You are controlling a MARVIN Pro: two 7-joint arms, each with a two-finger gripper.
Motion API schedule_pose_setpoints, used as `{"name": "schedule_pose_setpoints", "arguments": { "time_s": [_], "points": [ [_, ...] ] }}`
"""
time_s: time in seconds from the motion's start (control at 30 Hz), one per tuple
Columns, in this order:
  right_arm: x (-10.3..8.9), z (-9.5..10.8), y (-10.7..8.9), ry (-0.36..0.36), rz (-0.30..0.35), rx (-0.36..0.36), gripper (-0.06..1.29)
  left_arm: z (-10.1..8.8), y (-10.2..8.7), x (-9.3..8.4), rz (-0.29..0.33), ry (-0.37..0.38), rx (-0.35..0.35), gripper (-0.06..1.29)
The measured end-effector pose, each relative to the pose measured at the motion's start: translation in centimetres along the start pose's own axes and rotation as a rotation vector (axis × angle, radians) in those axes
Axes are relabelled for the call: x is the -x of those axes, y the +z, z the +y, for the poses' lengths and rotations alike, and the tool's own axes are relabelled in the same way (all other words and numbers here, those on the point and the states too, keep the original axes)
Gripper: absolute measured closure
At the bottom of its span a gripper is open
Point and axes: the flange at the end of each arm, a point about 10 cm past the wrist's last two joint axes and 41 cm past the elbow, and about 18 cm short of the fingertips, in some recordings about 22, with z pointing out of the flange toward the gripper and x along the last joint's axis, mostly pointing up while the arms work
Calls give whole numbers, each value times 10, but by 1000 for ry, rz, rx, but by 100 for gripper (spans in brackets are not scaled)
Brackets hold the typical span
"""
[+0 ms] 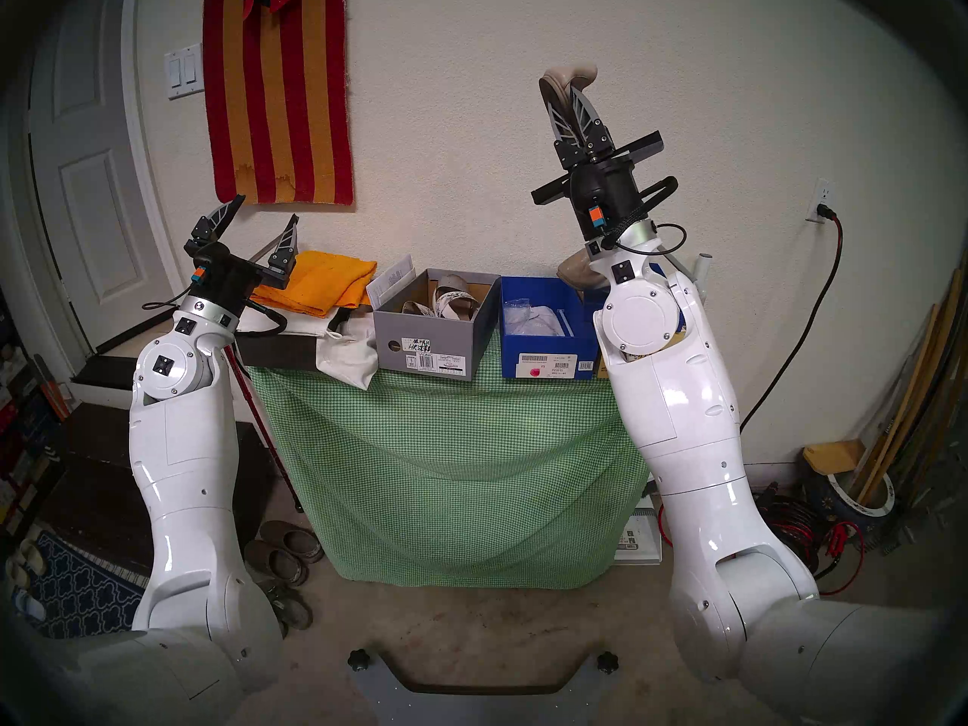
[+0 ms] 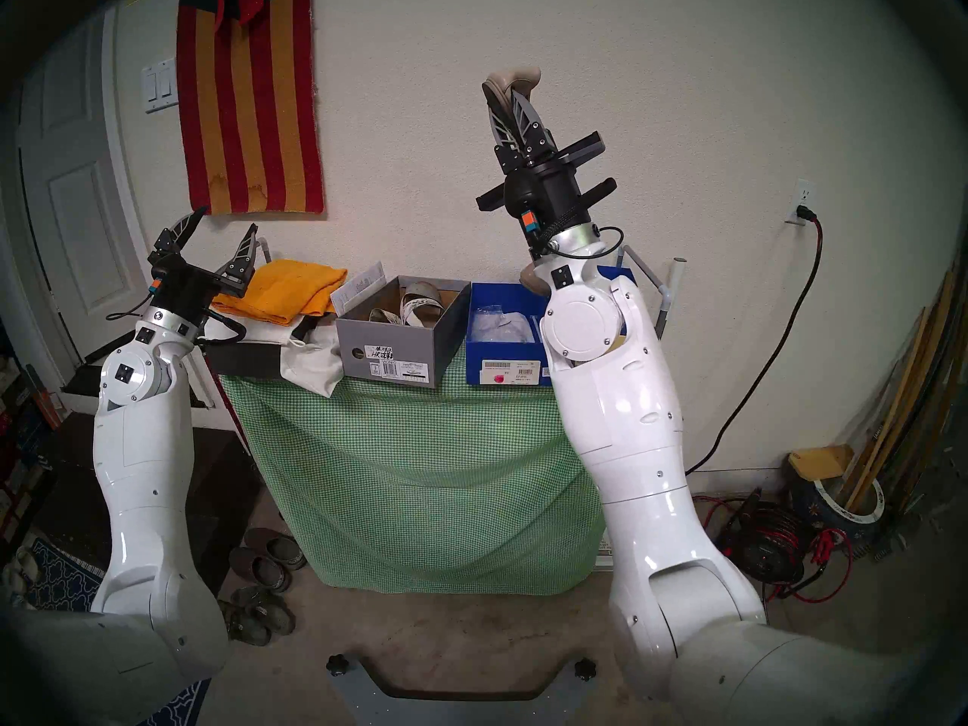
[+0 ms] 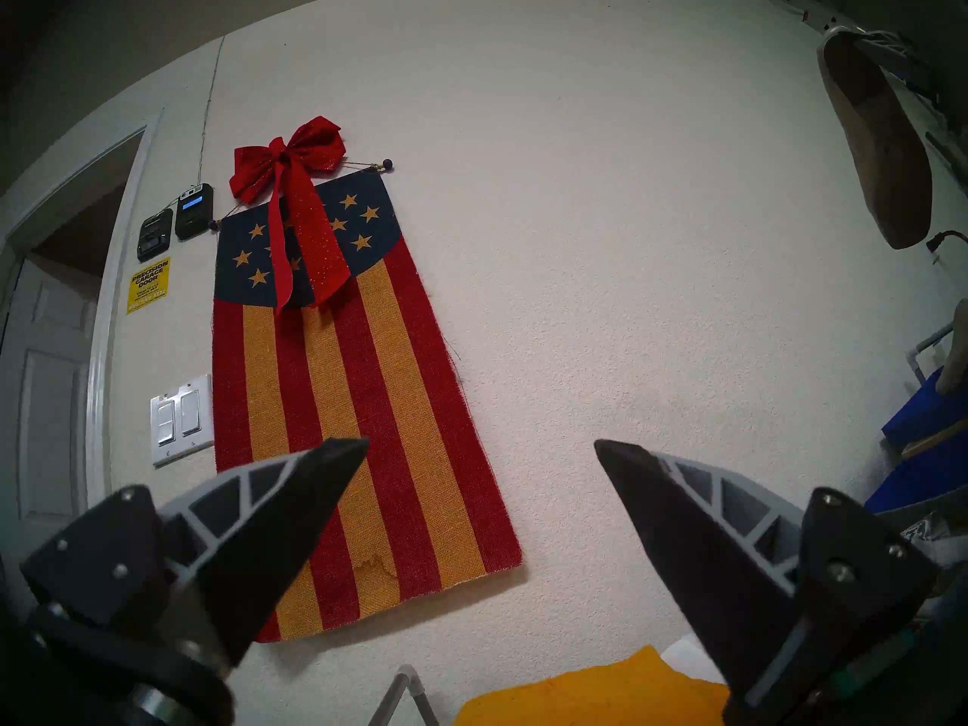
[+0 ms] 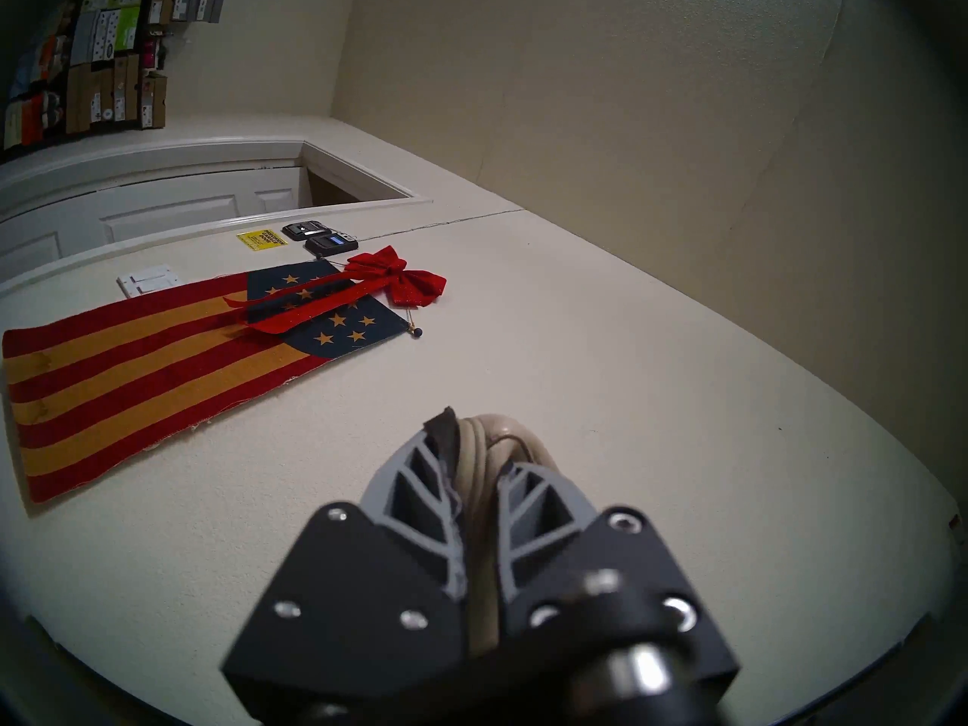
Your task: Put shoes into shoe box
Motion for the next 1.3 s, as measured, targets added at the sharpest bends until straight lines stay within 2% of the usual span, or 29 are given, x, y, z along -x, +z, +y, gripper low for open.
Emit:
{"name": "schedule_pose_setpoints", "arguments": {
  "time_s": [0.27,0.47,0.9,1.3],
  "points": [
    [6,-6,3,-12,-3,30,116,4,-9,-13,-59,3,-27,1],
    [32,-21,6,-32,-77,-22,116,9,-16,-21,-109,1,-47,1],
    [91,-55,6,-68,-239,-252,116,17,-25,-28,-193,-2,-78,1],
    [140,-76,-15,-69,-375,-507,116,23,-29,-34,-251,-1,-101,1]
  ]
}}
